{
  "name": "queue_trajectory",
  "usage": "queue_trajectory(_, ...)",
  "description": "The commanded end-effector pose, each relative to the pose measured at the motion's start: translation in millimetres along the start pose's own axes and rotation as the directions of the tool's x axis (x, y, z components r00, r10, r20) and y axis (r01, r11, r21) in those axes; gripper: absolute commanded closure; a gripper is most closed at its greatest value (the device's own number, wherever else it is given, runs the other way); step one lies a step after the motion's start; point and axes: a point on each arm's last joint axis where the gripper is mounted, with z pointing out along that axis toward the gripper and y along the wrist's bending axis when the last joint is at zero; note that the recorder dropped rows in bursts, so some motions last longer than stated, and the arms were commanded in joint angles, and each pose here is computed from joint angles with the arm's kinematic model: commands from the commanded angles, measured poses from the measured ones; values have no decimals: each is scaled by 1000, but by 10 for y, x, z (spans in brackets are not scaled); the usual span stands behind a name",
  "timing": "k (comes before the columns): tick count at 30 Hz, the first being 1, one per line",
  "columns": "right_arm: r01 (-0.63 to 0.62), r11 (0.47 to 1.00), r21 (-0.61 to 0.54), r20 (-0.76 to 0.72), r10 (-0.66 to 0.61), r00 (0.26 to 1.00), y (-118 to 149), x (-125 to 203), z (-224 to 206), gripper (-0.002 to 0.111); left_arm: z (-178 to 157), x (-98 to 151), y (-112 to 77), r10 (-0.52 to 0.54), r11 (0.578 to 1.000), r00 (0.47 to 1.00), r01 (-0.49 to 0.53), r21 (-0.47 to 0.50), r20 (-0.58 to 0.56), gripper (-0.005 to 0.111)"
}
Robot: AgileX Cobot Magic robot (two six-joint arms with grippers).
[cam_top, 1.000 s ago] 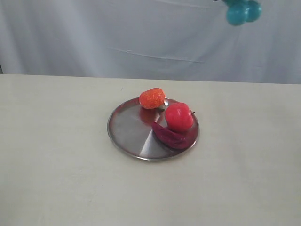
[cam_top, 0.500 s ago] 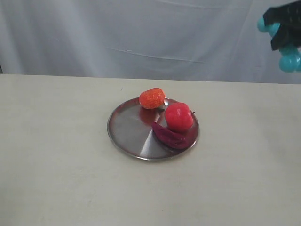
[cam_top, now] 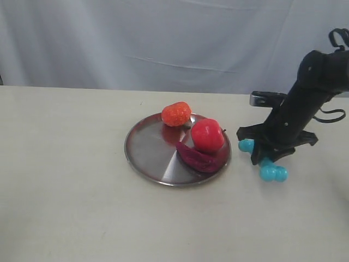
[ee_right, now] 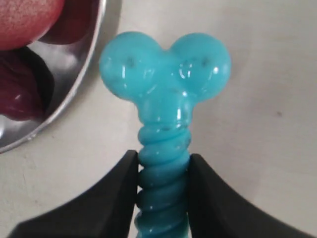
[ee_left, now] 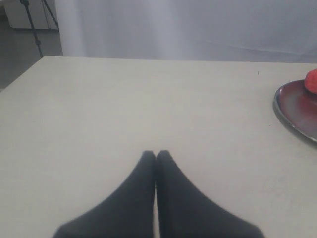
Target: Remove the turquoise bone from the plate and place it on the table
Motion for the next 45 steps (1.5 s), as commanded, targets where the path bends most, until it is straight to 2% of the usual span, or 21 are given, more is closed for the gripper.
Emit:
queue_trajectory(1, -51, 999, 2, 82, 51, 995, 139, -118, 115, 109, 2, 3, -4, -4, 1000, 1000, 4, 8, 4, 107)
queue_trajectory(4, -85, 995, 57, 138, 76, 987, 141, -165, 114, 109, 2, 3, -4, -4, 1000, 1000, 4, 8, 4, 107)
queue_trajectory(9, -87, 985, 149, 129, 68, 989, 66, -149, 108, 109, 2, 3, -4, -4, 1000, 1000, 4, 8, 4, 107)
queue_trajectory(18, -78, 984, 159, 102, 62, 993, 44, -139, 203, 108, 2, 3, -4, -4, 1000, 1000, 4, 8, 4, 107)
queue_trajectory(20, -74, 984, 161, 88, 61, 994, 33, -133, 262, 100, 2, 3, -4, -4, 1000, 1000, 4, 8, 4, 107)
queue_trajectory(22, -40, 986, 165, 80, 27, 996, 31, -132, 271, 70, 2, 3, -4, -4, 1000, 1000, 4, 8, 4, 107)
queue_trajectory(24, -38, 986, 165, 82, 25, 996, 33, -133, 263, 53, 2, 3, -4, -4, 1000, 1000, 4, 8, 4, 107)
queue_trajectory(26, -36, 986, 165, 79, 23, 997, 35, -133, 248, 51, 2, 3, -4, -4, 1000, 1000, 4, 8, 4, 107)
queue_trajectory(31, -9, 986, 165, 118, -11, 993, 91, -124, -72, 51, 2, 3, -4, -4, 1000, 1000, 4, 8, 4, 107)
queue_trajectory(39, 25, 987, 159, 355, -81, 931, 354, 40, -1163, 53, 2, 3, -4, -4, 1000, 1000, 4, 8, 4, 107)
queue_trajectory(41, 58, 982, 181, 447, -135, 884, 457, 151, -1502, 64, 2, 3, -4, -4, 1000, 1000, 4, 8, 4, 107)
queue_trajectory(45, 102, 973, 209, 606, -211, 767, 626, 450, -2083, 99, 2, 3, -4, -4, 1000, 1000, 4, 8, 4, 107)
